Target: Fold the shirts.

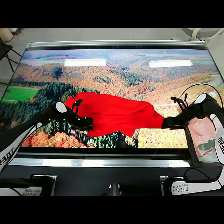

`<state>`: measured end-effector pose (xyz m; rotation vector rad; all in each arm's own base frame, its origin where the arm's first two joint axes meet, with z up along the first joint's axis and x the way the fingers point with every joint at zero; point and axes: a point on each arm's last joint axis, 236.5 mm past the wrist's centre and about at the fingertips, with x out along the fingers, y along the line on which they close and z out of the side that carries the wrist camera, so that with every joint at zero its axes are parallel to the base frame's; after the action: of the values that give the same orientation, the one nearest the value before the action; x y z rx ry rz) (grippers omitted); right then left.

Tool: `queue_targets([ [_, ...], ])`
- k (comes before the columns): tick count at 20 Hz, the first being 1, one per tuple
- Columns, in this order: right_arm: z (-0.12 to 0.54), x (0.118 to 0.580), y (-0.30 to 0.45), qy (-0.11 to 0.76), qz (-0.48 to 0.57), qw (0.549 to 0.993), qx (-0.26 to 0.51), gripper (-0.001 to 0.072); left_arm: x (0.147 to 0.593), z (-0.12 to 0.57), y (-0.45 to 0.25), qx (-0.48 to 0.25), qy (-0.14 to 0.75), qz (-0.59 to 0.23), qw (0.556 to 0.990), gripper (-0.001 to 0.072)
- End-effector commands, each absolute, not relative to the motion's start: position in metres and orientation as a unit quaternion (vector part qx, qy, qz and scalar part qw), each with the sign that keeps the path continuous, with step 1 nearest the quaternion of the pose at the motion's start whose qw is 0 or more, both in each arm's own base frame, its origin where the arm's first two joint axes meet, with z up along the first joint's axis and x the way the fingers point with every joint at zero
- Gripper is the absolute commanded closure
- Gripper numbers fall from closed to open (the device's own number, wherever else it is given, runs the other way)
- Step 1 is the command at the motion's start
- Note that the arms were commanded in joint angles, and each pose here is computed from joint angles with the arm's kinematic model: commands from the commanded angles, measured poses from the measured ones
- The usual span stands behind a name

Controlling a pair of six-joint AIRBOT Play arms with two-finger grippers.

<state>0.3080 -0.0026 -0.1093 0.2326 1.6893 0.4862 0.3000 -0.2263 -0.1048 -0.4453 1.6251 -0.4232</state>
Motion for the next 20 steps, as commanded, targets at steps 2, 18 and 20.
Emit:
queue_targets([
  [2, -0.118, 0.356, -0.017, 0.68, 0.17, 0.708, 0.089, 0.0182, 0.305, -0.092, -0.228, -0.183, 0.695, -0.209, 0.664, 0.0686],
  [18, 0.206, 0.444, -0.03, 0.338, 0.145, 0.926, -0.09, 0.0701, 0.425, 0.273, -0.206, -0.131, 0.269, -0.316, 0.901, 0.0686],
  [20, 0.279, 0.43, -0.019, 0.26, 0.14, 0.949, -0.107, 0.0701, 0.419, 0.364, -0.195, -0.119, 0.171, -0.323, 0.923, 0.0686],
])
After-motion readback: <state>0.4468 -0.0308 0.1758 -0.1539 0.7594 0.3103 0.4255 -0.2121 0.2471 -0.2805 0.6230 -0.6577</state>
